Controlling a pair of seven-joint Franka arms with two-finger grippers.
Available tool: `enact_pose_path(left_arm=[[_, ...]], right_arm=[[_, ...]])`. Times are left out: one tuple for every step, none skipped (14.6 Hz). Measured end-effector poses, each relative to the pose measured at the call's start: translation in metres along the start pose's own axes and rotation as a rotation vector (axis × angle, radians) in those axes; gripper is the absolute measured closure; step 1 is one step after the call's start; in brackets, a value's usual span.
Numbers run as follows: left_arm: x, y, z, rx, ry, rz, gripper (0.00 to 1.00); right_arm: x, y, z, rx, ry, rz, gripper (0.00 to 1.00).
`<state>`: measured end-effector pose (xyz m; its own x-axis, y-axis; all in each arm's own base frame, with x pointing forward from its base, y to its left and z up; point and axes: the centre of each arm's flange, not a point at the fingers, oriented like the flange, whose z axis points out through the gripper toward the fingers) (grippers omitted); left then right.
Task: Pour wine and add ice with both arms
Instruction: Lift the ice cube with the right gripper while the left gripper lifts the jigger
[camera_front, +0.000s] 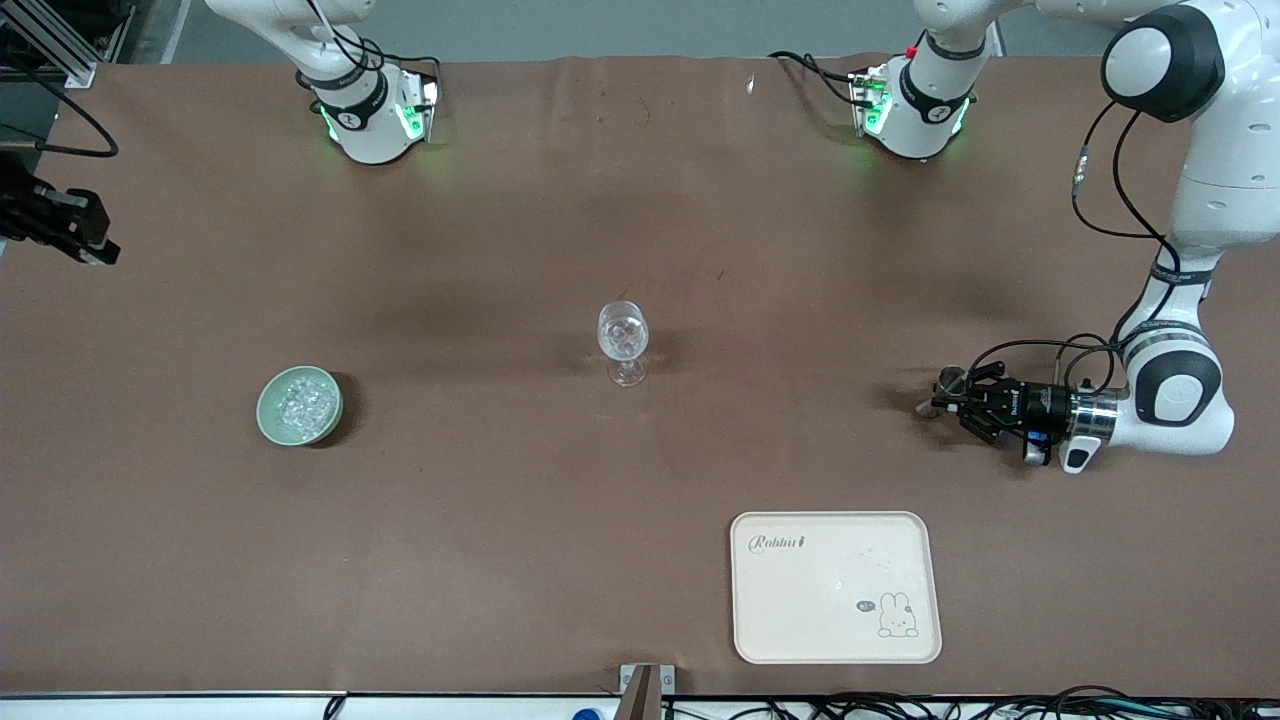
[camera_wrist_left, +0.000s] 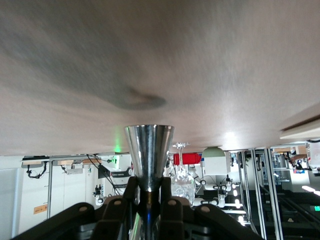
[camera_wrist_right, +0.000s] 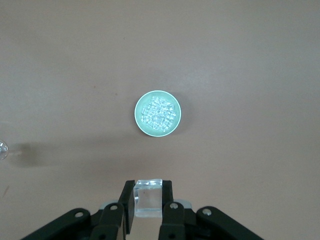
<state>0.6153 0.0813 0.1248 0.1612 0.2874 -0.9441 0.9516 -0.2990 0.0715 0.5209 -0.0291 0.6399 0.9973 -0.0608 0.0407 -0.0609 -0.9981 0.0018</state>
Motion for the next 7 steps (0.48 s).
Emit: enact_pose_path(left_arm=[[-0.004,0.004,0.003,0.003,-0.005,0.006,0.79],[-0.008,0.007,0.006,0.006,-0.009,0.01,0.79],[-0.012,0.011,0.01,0.01,-0.015,0.013,0.79],[-0.016,0.015,0.015,0.014,-0.022,0.016,0.79],[-0.02,0.018,0.019,0.018,-0.029,0.018,0.79],[-0.025,0.022,0.023,0.02,-0.037,0.024,0.79],[-0.03,0.027,0.028,0.023,-0.046,0.032,0.79]], right_arm=[[0.0,-0.006,0.0,0.0,0.002,-0.011,0.75],[0.001,-0.012,0.0,0.0,0.004,-0.023,0.75],[0.001,-0.017,0.001,0.0,0.004,-0.031,0.75],[0.001,-0.019,0.002,0.0,0.002,-0.035,0.75],[0.001,-0.019,0.002,0.0,0.0,-0.034,0.75],[0.002,-0.017,0.003,0.0,-0.001,-0.031,0.75],[0.002,-0.016,0.003,0.001,-0.002,-0.029,0.75]])
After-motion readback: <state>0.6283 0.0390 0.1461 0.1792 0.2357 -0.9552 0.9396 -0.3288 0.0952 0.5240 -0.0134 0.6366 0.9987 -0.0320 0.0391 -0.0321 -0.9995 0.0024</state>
